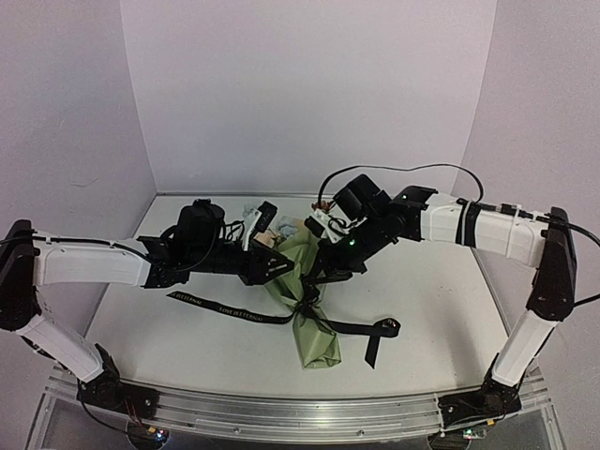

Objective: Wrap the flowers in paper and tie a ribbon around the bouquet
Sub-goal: Cross the half-tied ribbon over the folded bouquet.

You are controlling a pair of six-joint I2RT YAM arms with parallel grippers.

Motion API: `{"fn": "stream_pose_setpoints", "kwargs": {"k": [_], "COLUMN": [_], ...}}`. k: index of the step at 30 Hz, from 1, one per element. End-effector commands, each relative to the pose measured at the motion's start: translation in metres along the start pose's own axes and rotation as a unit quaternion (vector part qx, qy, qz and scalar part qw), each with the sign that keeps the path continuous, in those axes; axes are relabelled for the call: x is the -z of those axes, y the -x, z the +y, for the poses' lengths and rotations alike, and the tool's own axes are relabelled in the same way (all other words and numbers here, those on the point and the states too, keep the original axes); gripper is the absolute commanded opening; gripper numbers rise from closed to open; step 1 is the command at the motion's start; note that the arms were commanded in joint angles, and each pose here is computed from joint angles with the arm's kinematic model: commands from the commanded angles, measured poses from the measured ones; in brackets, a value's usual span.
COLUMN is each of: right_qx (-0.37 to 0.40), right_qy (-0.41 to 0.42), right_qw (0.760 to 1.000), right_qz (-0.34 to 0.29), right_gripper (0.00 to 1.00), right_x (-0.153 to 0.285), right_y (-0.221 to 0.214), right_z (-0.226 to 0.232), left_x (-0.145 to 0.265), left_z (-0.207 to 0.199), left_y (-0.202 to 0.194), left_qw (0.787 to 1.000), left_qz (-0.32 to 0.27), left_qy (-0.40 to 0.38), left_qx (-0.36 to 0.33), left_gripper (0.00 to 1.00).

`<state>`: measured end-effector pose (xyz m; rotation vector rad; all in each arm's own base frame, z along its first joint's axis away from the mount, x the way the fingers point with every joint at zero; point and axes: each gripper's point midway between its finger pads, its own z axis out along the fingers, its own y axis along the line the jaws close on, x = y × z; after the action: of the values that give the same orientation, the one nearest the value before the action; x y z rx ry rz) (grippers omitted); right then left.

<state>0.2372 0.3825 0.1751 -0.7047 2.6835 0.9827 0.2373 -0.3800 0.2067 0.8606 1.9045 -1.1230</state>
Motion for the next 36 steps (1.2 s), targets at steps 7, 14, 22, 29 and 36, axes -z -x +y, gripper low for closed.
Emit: {"fn": "stream_pose_setpoints", "kwargs": {"k": [7, 14, 22, 29, 36], "right_qx": [0.04, 0.048, 0.048, 0.045, 0.044], "right_qy": [0.014, 0.021, 0.02, 0.016, 0.016], "right_qw": [0.999, 0.999, 0.999, 0.999, 0.999], "right_qz": [-0.01, -0.006, -0.007, -0.005, -0.005], "right_gripper": [0.0, 0.0, 0.0, 0.0, 0.0], "right_x": [0.012, 0.012, 0.01, 0.007, 0.005], "right_y": [-0.001, -0.002, 0.0, 0.001, 0.002], "right_z": [0.013, 0.016, 0.017, 0.016, 0.016], "left_x": [-0.016, -0.023, -0.026, -0.027, -0.028], "left_z": [-0.023, -0.02, -0.023, -0.024, -0.021], "left_y": [-0.008, -0.006, -0.008, -0.01, -0.01], "left_qw": [0.994, 0.993, 0.991, 0.991, 0.992], "left_qz": [0.05, 0.055, 0.062, 0.06, 0.052], "left_qy": [-0.098, -0.098, -0.113, -0.118, -0.112], "left_qx": [-0.028, -0.036, -0.03, -0.018, -0.01], "left_gripper": [0.37, 0.41, 0.38, 0.3, 0.26]}}
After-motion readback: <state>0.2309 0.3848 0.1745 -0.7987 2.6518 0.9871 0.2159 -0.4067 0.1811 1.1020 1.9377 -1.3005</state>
